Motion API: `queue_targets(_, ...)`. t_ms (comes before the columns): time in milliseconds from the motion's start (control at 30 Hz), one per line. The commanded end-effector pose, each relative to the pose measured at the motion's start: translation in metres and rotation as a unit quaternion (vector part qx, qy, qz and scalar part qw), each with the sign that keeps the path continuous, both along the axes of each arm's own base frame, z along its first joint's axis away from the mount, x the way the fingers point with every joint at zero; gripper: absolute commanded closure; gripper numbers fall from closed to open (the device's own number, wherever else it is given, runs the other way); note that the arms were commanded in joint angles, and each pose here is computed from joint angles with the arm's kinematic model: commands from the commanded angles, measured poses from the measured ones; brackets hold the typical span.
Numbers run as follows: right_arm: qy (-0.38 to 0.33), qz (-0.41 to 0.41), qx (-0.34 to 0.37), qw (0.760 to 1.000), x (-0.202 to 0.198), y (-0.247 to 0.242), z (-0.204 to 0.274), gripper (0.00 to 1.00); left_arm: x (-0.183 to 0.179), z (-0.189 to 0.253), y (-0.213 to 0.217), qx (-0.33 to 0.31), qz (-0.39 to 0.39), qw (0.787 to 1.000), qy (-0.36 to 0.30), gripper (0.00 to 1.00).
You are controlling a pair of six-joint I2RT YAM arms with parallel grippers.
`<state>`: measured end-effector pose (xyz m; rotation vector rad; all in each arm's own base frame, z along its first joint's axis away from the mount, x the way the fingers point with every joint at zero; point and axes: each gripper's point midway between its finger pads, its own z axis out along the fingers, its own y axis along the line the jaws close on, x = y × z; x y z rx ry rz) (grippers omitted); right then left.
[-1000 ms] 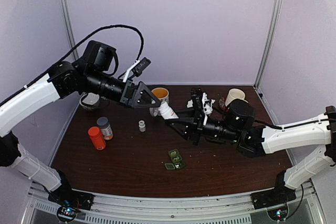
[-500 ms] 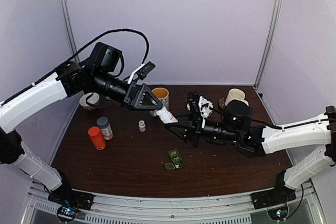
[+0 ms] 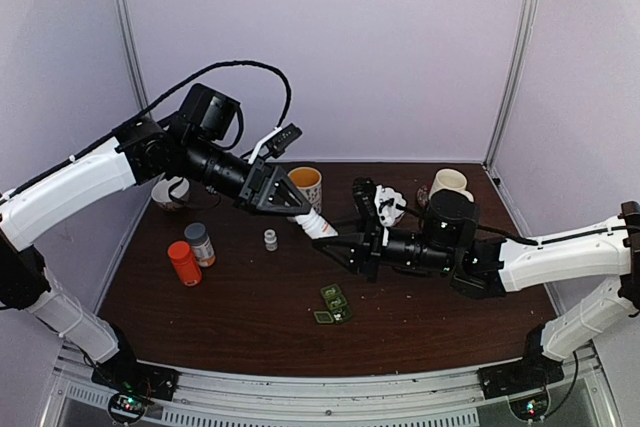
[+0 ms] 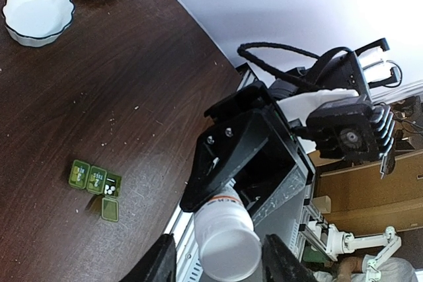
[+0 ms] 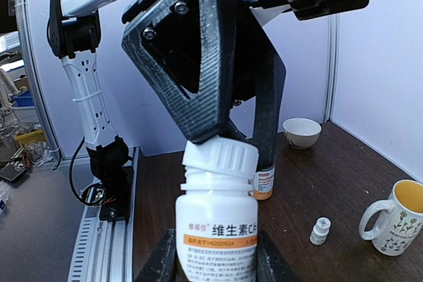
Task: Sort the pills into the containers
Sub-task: Screw the lid of the pill bottle onto the pill bottle.
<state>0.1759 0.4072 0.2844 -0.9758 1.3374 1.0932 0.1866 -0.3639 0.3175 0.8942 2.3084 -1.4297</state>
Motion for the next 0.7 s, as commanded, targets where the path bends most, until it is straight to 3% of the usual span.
queue_targets(0,-0.018,0.010,0.021,1.000,-0.003,0.002,0.021,1.00,-0.001,0.012,-0.002,-0.018,-0.010,1.000,-0.011,0.55)
queue_targets(133,-0.018,0.009,0.021,1.000,-0.002,0.002,0.022,1.00,-0.004,0.008,-0.003,-0.017,-0.016,1.000,-0.004,0.54)
queue_targets(667,-0.012,-0.008,0.027,1.000,0.004,0.002,0.024,1.00,-0.005,-0.002,-0.002,-0.008,-0.013,1.000,0.005,0.66)
